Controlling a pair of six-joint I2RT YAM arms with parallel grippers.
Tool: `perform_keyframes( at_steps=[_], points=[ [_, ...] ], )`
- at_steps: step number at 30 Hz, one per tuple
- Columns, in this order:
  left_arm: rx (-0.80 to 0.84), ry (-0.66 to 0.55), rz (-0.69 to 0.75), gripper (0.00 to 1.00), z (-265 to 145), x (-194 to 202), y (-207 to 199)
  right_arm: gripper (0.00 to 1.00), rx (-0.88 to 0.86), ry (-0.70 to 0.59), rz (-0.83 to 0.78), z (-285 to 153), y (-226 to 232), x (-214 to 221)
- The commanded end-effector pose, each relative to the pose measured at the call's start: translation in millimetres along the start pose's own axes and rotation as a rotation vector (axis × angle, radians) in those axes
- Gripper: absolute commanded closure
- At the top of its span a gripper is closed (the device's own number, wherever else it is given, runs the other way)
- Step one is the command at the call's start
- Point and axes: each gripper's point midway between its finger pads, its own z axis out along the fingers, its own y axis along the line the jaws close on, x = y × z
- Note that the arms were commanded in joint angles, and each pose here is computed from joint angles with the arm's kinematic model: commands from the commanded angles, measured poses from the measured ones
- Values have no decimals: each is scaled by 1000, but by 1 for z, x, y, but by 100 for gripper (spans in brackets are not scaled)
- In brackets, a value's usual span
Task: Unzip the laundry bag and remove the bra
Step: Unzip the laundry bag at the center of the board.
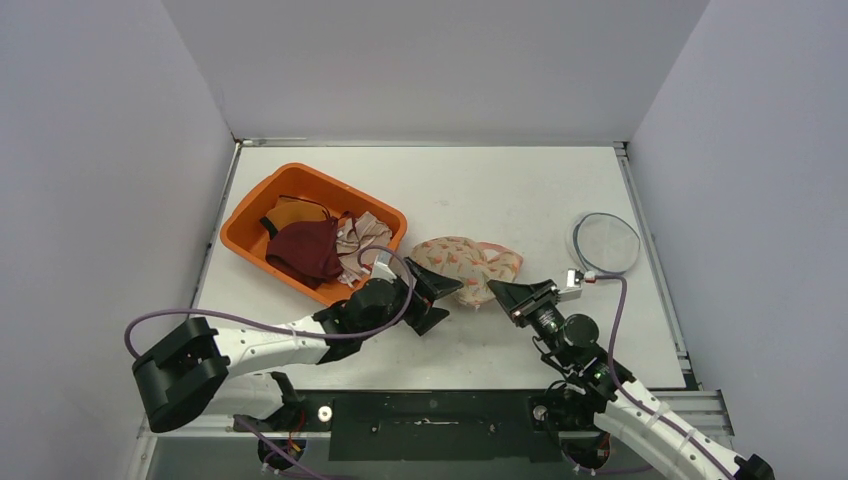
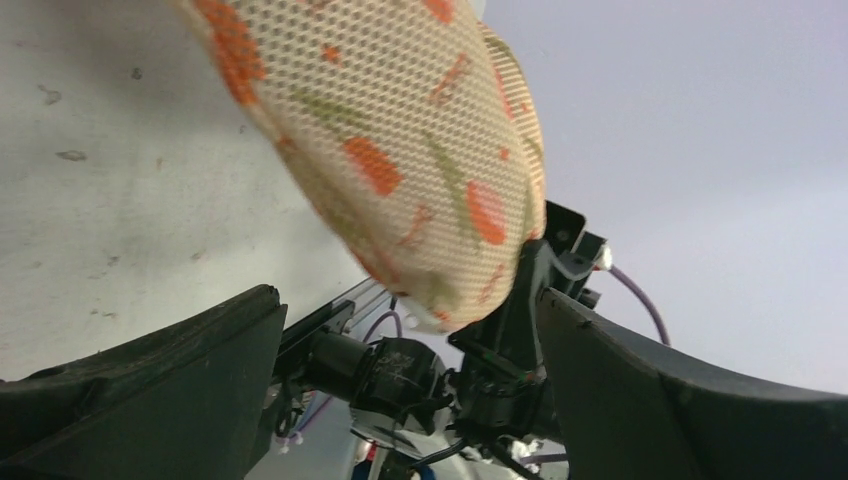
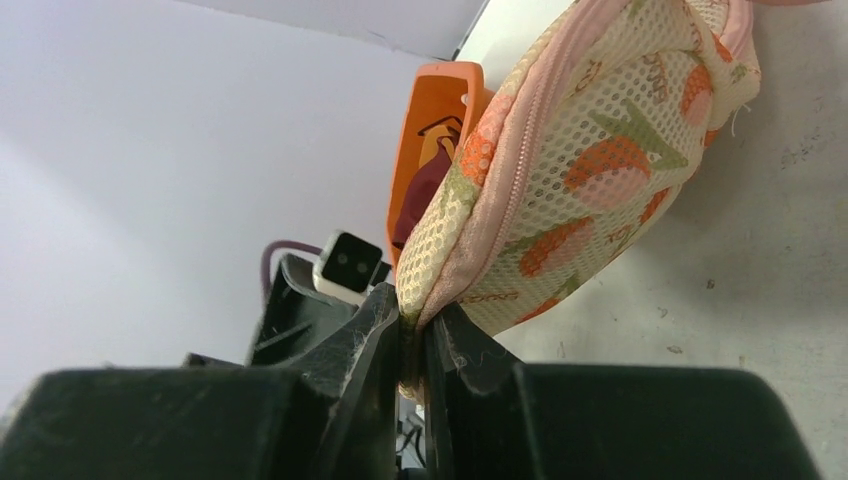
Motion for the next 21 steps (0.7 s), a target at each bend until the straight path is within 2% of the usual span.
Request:
perform_keyframes(
  at_steps=[1,3,5,7,11,14,17,21],
  points=[
    [31,-53,-70,4,11,-8,-34,95,-171,5,-61,-4,35,-1],
    [6,-74,-59,0,18,-13,-32,95,-176,33,-75,-5,34,4],
    [-13,-71,-49,9,25,-14,-28,95,-171,49,-74,-7,30,8],
    [-13,-73,-19,12,28,-15,-27,95,-159,54,-69,-8,26,8],
    [-47,-95,146,7,18,-20,-26,95,-121,18,-73,-11,30,-1],
    [-88,-155,367,3,-5,-34,-36,95,-77,-8,-71,-13,31,-9],
    [-165,-181,685,4,-26,-49,-31,95,-15,1,-71,-13,29,-10],
    [-256,-123,1113,4,-42,-56,-18,95,20,37,-66,-13,32,-6]
  ],
)
